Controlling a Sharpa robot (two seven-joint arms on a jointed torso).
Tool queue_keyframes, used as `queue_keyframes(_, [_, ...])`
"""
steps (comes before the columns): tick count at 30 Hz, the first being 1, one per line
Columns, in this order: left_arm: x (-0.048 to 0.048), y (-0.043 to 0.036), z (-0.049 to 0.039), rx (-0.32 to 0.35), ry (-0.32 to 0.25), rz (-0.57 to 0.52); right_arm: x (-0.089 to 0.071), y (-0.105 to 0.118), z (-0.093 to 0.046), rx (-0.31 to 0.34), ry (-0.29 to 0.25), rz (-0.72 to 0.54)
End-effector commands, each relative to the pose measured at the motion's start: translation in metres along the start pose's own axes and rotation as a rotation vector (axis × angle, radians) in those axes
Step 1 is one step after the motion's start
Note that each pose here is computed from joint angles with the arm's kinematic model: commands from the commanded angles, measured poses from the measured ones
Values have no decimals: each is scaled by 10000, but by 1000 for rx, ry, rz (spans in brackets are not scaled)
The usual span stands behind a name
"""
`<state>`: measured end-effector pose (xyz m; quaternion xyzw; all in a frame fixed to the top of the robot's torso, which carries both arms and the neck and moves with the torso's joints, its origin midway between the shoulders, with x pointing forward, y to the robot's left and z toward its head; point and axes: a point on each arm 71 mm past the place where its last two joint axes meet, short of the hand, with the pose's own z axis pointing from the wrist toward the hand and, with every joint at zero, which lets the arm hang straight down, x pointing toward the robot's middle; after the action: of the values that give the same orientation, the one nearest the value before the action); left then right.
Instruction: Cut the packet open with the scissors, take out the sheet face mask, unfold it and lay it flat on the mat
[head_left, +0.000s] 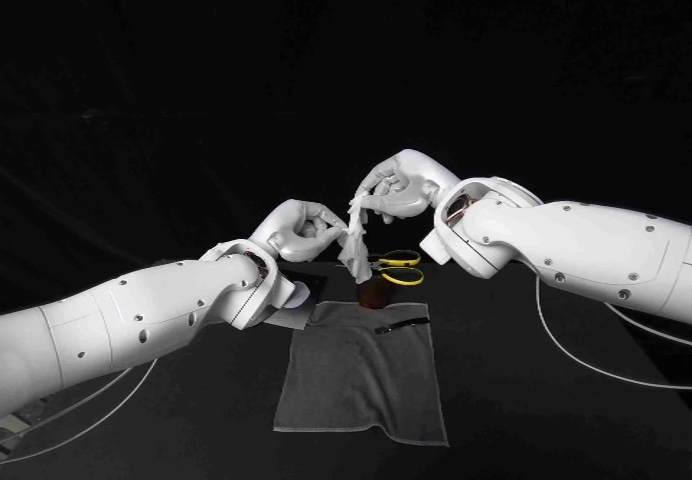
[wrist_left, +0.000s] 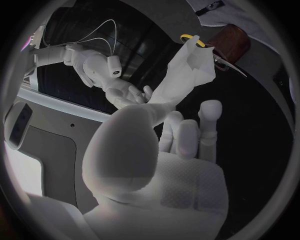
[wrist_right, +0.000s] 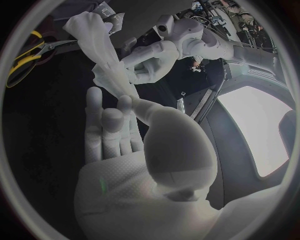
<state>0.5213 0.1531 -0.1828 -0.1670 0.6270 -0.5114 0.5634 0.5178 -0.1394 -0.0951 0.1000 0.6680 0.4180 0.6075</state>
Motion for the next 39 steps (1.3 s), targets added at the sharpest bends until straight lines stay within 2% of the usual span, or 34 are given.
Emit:
queue_keyframes(1, [-19,-20,-15,30,-11,-24,-10,-31,5,12,-2,-2])
queue_keyframes(7, [-68,-16,-42,30,-25,-29,-11,-98,-1,28,-2,0])
queue_keyframes(12, [-62,-15,-46,20,-10,-29,-4,-120,-8,33,-4,3])
queue_keyframes(29, [79,42,-39,-74,138,0,53,-43,-29,8,-4,14])
queue_keyframes(39, [92,62,-40,-96,162,-19,79,3,-43,-5,-2,21])
